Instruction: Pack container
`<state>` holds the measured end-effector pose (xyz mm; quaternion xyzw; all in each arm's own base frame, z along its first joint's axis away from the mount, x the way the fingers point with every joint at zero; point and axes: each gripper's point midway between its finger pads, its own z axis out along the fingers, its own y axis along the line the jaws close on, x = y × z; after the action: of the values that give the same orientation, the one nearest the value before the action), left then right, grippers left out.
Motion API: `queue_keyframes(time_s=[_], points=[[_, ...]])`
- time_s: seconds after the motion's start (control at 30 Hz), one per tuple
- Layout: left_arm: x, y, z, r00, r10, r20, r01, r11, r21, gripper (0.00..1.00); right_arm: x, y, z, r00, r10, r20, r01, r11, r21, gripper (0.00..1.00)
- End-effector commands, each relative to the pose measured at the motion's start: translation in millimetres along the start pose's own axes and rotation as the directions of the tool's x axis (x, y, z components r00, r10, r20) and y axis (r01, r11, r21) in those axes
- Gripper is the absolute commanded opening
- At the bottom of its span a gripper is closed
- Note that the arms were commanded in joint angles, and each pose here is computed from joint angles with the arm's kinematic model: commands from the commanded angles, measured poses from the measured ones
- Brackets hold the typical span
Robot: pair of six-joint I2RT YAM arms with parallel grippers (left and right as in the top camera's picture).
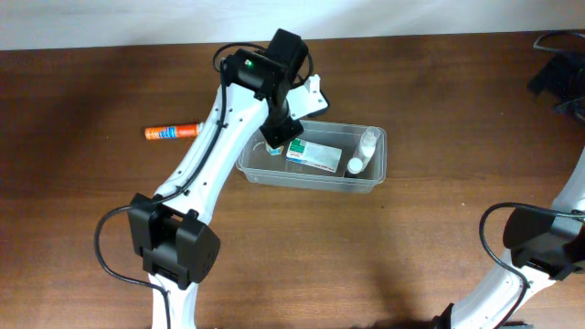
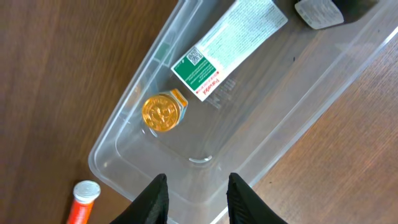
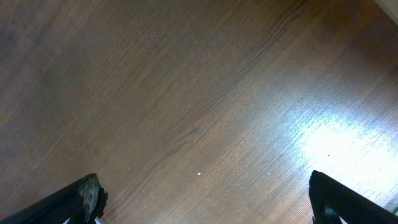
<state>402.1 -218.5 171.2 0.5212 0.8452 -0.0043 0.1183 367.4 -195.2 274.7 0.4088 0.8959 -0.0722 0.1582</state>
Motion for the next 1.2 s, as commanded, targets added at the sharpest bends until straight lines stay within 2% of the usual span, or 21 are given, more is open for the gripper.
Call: queue_keyframes(time_s=[0.0, 0.07, 0.13, 0.2, 0.23, 0.3, 0.37, 0.5, 0.6, 0.73, 0.9, 1.17], points=[[-1, 7, -7, 0.999, 0.016, 0.029, -0.016, 1.0, -0.013, 0.32, -2, -5, -11, 1.0, 0.0, 0.031, 0.0, 1.0, 0.006, 0.98], [-1, 13, -8, 0.999, 0.003, 0.039, -0.002, 1.0, -0.025, 0.32, -2, -5, -11, 1.0, 0.0, 0.031, 0.0, 1.0, 0.006, 0.98], [-1, 28, -12, 0.996, -0.069, 0.057, 0.073, 0.995, -0.075, 0.34, -2, -5, -11, 1.0, 0.0, 0.031, 0.0, 1.0, 0.006, 0.98], [0, 54, -17, 0.979, -0.18, 0.094, 0.193, 0.97, -0.15, 0.42, -2, -5, -11, 1.0, 0.0, 0.031, 0.0, 1.0, 0.006, 0.98], [2, 69, -20, 0.963, -0.242, 0.121, 0.262, 0.948, -0.182, 0.5, -2, -5, -11, 1.0, 0.0, 0.031, 0.0, 1.0, 0.006, 0.98], [9, 101, -25, 0.912, -0.363, 0.192, 0.401, 0.888, -0.225, 0.65, -2, -5, -11, 1.0, 0.0, 0.031, 0.0, 1.0, 0.006, 0.98], [22, 134, -32, 0.847, -0.46, 0.266, 0.521, 0.819, -0.241, 0.72, -2, -5, -11, 1.0, 0.0, 0.031, 0.0, 1.0, 0.006, 0.98], [55, 200, -45, 0.711, -0.573, 0.407, 0.692, 0.673, -0.262, 0.76, -2, -5, -11, 1.0, 0.0, 0.031, 0.0, 1.0, 0.006, 0.98], [75, 244, -46, 0.654, -0.579, 0.486, 0.745, 0.603, -0.285, 0.76, -2, -5, -11, 1.0, 0.0, 0.031, 0.0, 1.0, 0.006, 0.98], [90, 280, -20, 0.621, -0.581, 0.526, 0.774, 0.562, -0.294, 0.79, -2, -5, -11, 1.0, 0.0, 0.031, 0.0, 1.0, 0.006, 0.98], [94, 301, 23, 0.654, -0.555, 0.514, 0.749, 0.572, -0.336, 0.8, -2, -5, -11, 1.0, 0.0, 0.031, 0.0, 1.0, 0.006, 0.98], [109, 328, 91, 0.65, -0.559, 0.514, 0.758, 0.514, -0.4, 0.81, -2, -5, -11, 1.0, 0.0, 0.031, 0.0, 1.0, 0.006, 0.98]])
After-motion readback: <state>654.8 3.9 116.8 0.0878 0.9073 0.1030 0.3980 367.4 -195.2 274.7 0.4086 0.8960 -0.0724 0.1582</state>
